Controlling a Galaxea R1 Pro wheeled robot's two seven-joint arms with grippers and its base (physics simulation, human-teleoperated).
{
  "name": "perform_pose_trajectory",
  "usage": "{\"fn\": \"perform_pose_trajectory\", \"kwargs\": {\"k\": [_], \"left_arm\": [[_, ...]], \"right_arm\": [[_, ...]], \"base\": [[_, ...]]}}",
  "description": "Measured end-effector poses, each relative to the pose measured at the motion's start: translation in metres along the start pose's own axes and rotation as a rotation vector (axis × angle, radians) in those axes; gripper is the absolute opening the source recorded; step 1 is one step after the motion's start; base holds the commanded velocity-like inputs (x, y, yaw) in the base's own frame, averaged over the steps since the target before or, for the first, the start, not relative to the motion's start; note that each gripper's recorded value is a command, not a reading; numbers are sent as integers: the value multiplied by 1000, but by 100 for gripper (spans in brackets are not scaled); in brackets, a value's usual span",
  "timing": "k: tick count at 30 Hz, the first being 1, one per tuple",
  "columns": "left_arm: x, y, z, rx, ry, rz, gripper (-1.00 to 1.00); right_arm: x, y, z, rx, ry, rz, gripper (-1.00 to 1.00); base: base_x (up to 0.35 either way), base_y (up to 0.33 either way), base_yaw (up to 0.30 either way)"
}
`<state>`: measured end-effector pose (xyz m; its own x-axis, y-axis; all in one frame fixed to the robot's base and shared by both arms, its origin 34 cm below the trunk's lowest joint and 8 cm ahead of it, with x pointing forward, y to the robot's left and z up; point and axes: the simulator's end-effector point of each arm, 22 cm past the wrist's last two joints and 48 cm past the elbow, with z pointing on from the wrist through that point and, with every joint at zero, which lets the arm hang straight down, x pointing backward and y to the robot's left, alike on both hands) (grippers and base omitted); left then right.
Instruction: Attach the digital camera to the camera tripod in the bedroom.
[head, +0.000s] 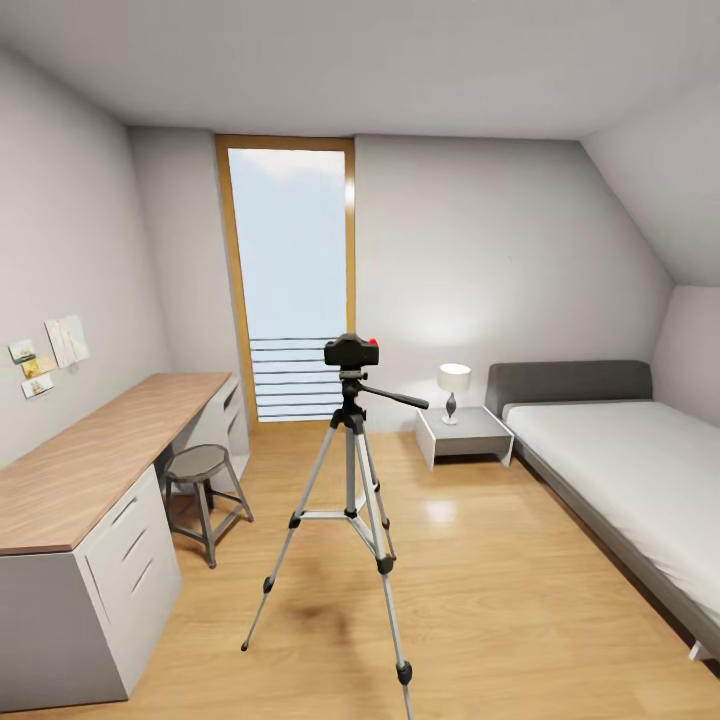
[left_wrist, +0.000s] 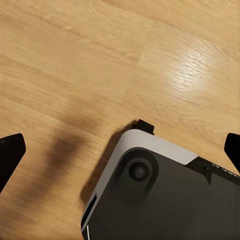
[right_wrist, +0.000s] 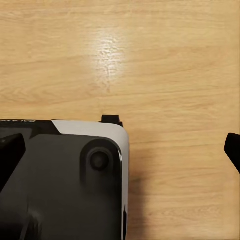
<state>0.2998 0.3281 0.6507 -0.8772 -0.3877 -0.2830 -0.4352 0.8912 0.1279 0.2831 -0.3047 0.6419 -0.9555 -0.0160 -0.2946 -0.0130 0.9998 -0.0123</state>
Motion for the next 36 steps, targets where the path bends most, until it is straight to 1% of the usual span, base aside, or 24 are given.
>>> {"fn": "perform_pose_trajectory", "kwargs": {"k": [13, 22, 36], "left_arm": [[0, 0, 0, 0, 0, 0, 100], [0, 0, 0, 0, 0, 0, 100], [0, 0, 0, 0, 0, 0, 100]], "right_arm": [[0, -1, 0, 1, 1, -2, 100], [-1, 4, 0, -6, 0, 0, 100], [-1, 4, 0, -6, 0, -1, 100]], "base": [[0, 0, 0], [0, 0, 0], [0, 0, 0]]}}
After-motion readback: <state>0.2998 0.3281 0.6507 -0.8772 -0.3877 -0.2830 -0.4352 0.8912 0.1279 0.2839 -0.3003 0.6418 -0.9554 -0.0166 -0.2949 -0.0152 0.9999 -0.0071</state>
